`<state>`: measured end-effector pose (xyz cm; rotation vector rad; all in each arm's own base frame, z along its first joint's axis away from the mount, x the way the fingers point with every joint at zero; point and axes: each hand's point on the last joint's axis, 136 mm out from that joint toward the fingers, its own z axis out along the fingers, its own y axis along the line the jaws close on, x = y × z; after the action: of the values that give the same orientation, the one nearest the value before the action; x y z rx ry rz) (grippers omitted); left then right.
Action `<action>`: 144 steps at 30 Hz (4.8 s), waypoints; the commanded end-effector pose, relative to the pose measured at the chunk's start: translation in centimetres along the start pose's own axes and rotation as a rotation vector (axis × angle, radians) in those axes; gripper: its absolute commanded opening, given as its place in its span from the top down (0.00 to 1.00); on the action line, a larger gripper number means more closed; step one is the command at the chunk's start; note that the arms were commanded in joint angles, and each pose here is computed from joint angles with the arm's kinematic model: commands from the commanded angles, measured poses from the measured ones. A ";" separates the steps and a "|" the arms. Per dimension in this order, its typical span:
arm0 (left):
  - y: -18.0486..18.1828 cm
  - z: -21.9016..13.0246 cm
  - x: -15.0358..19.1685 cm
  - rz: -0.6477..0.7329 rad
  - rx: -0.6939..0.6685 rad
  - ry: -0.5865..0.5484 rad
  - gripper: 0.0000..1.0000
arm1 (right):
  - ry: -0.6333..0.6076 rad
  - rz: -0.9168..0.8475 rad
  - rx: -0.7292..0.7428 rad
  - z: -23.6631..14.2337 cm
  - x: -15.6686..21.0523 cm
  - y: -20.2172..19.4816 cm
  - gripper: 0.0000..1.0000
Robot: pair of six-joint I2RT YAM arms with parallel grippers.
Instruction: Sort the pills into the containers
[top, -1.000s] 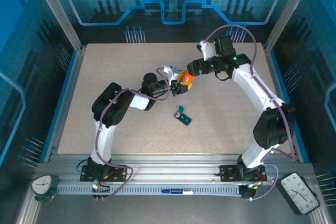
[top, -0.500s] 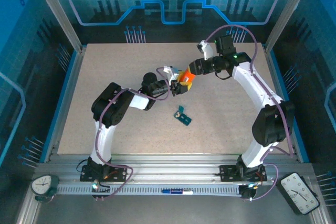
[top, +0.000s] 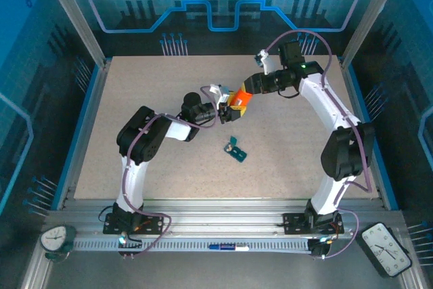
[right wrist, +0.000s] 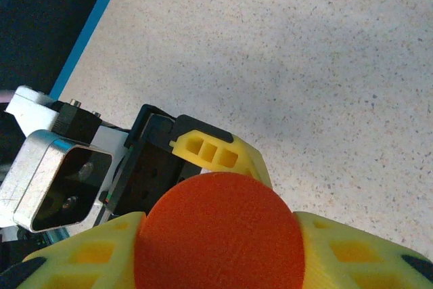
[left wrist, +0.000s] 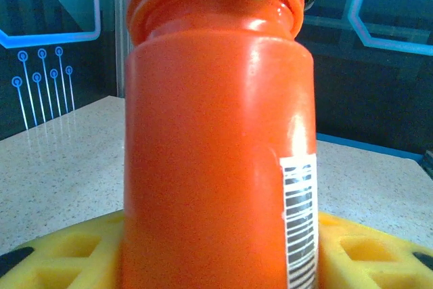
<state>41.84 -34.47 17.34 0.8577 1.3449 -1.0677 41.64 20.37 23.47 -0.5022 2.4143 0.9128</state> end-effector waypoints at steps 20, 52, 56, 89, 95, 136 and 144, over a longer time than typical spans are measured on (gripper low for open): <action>-2.8 0.3 -4.1 0.094 0.121 -0.032 1.00 | 0.104 -0.062 0.194 2.2 3.0 0.5 0.63; -1.6 0.2 -1.0 0.073 0.094 0.037 1.00 | -0.081 0.004 0.118 -3.6 -1.5 1.7 0.17; -1.8 0.1 -0.8 0.076 0.109 0.048 1.00 | -0.060 -0.033 0.131 -3.6 -0.8 0.7 0.18; -2.7 0.0 -1.9 0.086 0.142 0.047 1.00 | 0.124 -0.047 0.075 1.1 3.3 0.3 0.41; -2.7 0.0 -1.8 0.084 0.145 0.049 1.00 | 0.110 -0.050 0.069 0.8 2.9 0.7 0.60; -2.5 0.1 -1.7 0.108 0.133 0.082 1.00 | 0.103 0.176 0.203 2.8 4.2 -1.3 0.68; -2.6 0.0 -0.9 0.091 0.152 0.096 1.00 | 0.092 -0.087 0.200 -0.6 1.0 0.4 0.70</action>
<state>39.76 -34.91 13.82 1.0253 1.4886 -1.1198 39.91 20.92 21.12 -0.4479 2.5832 0.7002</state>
